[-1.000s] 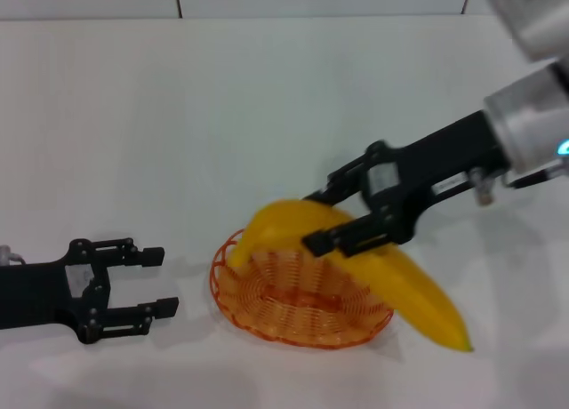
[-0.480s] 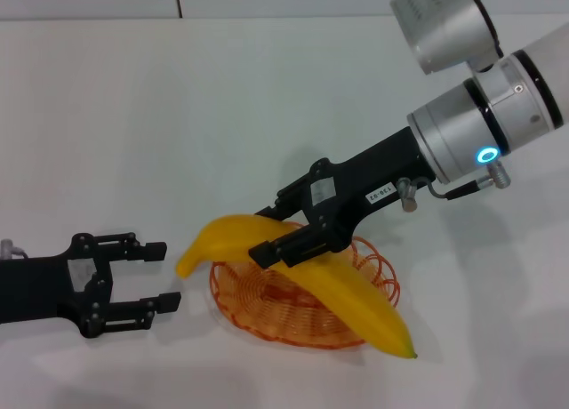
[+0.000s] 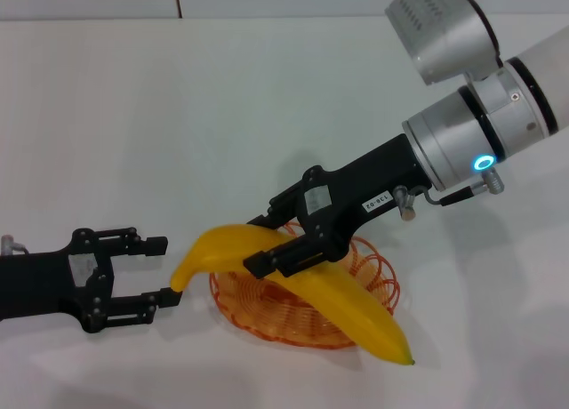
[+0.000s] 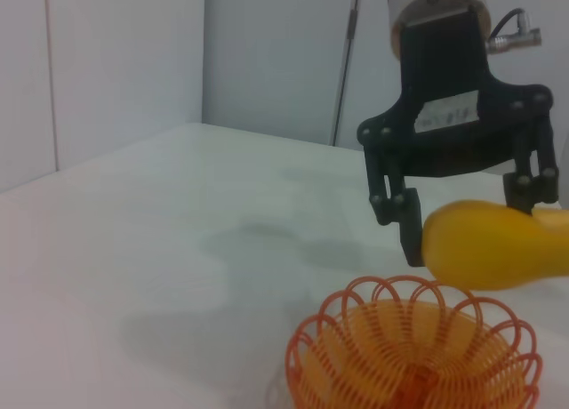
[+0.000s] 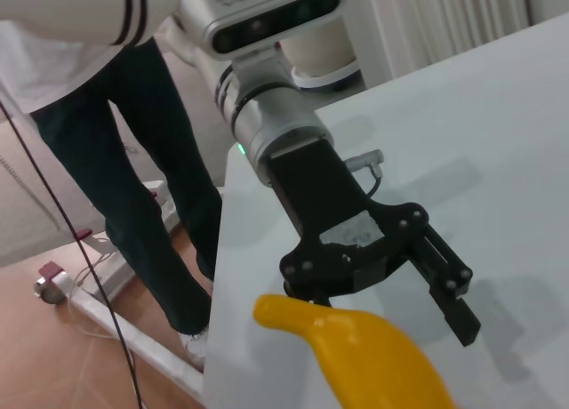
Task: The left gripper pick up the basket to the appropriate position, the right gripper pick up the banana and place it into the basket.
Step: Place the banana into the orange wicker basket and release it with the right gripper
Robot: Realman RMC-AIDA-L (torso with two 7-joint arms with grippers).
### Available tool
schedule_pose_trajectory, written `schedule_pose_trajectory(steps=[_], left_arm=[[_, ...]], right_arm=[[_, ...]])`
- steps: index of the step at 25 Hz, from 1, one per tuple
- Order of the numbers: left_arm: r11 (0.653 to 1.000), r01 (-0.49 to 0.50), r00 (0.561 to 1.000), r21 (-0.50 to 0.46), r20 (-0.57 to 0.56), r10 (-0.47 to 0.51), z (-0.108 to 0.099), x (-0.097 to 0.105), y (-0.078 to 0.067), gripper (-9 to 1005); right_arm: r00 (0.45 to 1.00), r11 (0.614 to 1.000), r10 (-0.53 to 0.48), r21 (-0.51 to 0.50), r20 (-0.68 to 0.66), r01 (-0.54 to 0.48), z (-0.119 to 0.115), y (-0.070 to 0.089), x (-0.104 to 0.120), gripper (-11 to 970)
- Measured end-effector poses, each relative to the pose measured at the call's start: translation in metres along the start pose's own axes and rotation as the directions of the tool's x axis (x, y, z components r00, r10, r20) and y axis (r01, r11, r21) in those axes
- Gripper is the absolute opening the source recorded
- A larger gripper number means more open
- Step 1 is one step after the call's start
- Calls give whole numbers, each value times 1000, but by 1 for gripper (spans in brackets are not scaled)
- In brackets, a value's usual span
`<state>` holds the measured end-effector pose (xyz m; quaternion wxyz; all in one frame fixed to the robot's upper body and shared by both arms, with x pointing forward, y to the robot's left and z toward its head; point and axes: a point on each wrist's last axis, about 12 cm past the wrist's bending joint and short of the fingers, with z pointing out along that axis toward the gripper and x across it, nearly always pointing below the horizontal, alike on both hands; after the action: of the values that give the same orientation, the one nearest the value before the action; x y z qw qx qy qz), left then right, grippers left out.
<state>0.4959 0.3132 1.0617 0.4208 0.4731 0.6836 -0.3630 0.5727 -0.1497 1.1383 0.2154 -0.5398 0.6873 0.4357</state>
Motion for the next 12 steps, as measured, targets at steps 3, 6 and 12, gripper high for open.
schedule_pose_trajectory(steps=[3, 6, 12], left_arm=[[1000, 0, 1000, 0, 0, 0, 0, 0, 0, 707], [1000, 0, 1000, -1, 1, 0, 0, 0, 0, 707], [1000, 0, 1000, -1, 1, 0, 0, 0, 0, 707]], right_arm=[[1000, 1000, 18, 15, 7, -18, 0, -3, 2, 509], [999, 999, 35, 31, 12, -35, 0, -6, 4, 509], [999, 997, 45, 60, 12, -45, 1, -11, 6, 552]])
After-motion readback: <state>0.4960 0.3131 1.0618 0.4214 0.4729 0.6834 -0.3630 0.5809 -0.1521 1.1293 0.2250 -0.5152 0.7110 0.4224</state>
